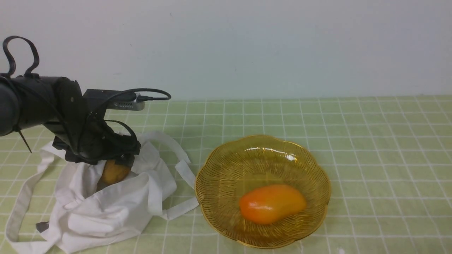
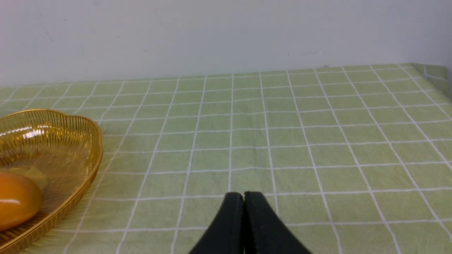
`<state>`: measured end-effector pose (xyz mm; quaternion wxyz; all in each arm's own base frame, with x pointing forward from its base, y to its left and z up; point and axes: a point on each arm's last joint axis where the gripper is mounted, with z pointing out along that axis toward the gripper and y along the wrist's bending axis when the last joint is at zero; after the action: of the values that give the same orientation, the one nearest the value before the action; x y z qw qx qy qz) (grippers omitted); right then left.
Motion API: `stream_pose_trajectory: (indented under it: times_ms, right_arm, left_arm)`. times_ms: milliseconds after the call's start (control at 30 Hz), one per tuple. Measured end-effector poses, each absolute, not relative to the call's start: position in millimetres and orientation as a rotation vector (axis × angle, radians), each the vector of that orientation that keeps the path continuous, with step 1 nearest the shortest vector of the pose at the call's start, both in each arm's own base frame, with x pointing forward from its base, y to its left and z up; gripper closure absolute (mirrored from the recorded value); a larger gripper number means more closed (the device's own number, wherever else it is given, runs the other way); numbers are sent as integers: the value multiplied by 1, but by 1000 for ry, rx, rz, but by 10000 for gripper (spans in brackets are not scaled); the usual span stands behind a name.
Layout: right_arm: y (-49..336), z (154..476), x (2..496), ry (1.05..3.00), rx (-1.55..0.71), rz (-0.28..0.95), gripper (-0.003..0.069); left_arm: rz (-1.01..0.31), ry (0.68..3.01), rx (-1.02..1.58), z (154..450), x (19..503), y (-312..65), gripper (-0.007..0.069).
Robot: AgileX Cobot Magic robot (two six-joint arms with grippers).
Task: Take the fruit out of the bag on the green coffee tablecloth and place them on the plate.
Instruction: 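Reach into the cloth bag and grasp the kiwi with the left gripper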
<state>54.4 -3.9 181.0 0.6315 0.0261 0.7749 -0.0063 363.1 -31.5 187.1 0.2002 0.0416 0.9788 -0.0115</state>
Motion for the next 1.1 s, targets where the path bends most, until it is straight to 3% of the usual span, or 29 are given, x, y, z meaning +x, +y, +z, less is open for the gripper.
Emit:
stream_pose_trajectory:
  times_ms: [200, 400, 600, 800, 1100]
  right_arm:
    - [-4, 181, 54, 1774, 60, -14, 669]
    - [-4, 181, 54, 1774, 60, -14, 669]
    - [-4, 181, 54, 1774, 60, -14, 669]
    - [-4, 181, 54, 1774, 60, -14, 669]
    - [-4, 181, 54, 1774, 60, -14, 669]
  left_arm:
    - [-39, 2754, 162, 198, 366, -39, 25]
    - [-51, 2719, 345, 221, 368, -74, 89]
    - [61, 2844, 366, 196, 368, -74, 120]
    - [176, 2860, 326, 190, 370, -66, 120]
    - [204, 2844, 259, 187, 375, -54, 120]
